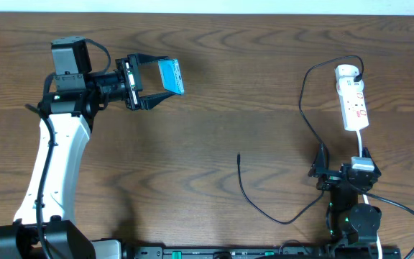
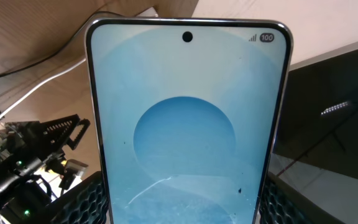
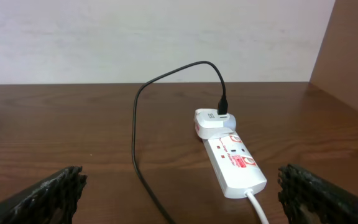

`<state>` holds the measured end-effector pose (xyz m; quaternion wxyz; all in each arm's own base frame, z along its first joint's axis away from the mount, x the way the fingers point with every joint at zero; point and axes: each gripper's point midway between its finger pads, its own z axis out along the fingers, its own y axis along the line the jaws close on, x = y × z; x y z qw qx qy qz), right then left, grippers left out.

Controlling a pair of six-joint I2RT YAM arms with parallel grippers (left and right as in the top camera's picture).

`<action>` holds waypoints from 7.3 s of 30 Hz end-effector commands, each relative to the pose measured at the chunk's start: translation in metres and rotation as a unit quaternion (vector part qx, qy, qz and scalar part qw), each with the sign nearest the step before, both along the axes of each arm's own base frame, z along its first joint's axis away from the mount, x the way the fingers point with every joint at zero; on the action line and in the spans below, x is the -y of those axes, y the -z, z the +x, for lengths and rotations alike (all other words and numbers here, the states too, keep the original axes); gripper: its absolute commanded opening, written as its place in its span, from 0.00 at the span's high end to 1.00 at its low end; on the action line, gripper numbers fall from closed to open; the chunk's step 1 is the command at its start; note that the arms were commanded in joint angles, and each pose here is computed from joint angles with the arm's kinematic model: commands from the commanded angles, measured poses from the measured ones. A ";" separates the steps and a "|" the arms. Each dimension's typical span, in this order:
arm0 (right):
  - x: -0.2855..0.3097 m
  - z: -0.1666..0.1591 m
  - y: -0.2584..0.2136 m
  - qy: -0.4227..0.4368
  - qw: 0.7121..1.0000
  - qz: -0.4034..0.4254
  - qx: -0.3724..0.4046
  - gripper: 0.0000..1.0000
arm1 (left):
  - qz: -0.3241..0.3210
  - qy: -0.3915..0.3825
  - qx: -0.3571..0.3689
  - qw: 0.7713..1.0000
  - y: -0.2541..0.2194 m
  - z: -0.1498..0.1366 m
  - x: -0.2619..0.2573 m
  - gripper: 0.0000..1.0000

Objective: Plug charger to phone and switch on socket

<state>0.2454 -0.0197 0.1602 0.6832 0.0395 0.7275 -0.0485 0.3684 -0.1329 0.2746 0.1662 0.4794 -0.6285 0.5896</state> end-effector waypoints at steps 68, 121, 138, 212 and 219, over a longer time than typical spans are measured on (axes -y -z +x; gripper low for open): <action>-0.116 0.050 -0.111 -0.316 0.921 0.185 -0.131 0.01 | 0.525 0.037 0.001 0.850 0.140 -0.044 -0.114 0.93; -0.353 0.091 0.010 -0.541 0.632 0.324 -0.451 0.01 | 0.455 -0.106 -0.181 0.865 0.145 -0.061 -0.061 0.93; -0.377 0.070 0.003 -0.564 0.605 0.325 -0.458 0.01 | 0.439 -0.102 -0.172 0.876 0.142 -0.059 -0.038 0.93; -0.397 0.061 0.007 -0.509 0.598 0.366 -0.499 0.87 | 0.385 -0.102 -0.197 0.896 0.137 -0.062 -0.010 0.93; -0.397 0.061 0.007 -0.509 0.598 0.366 -0.499 0.92 | 0.388 -0.100 -0.194 0.896 0.137 -0.062 -0.011 0.94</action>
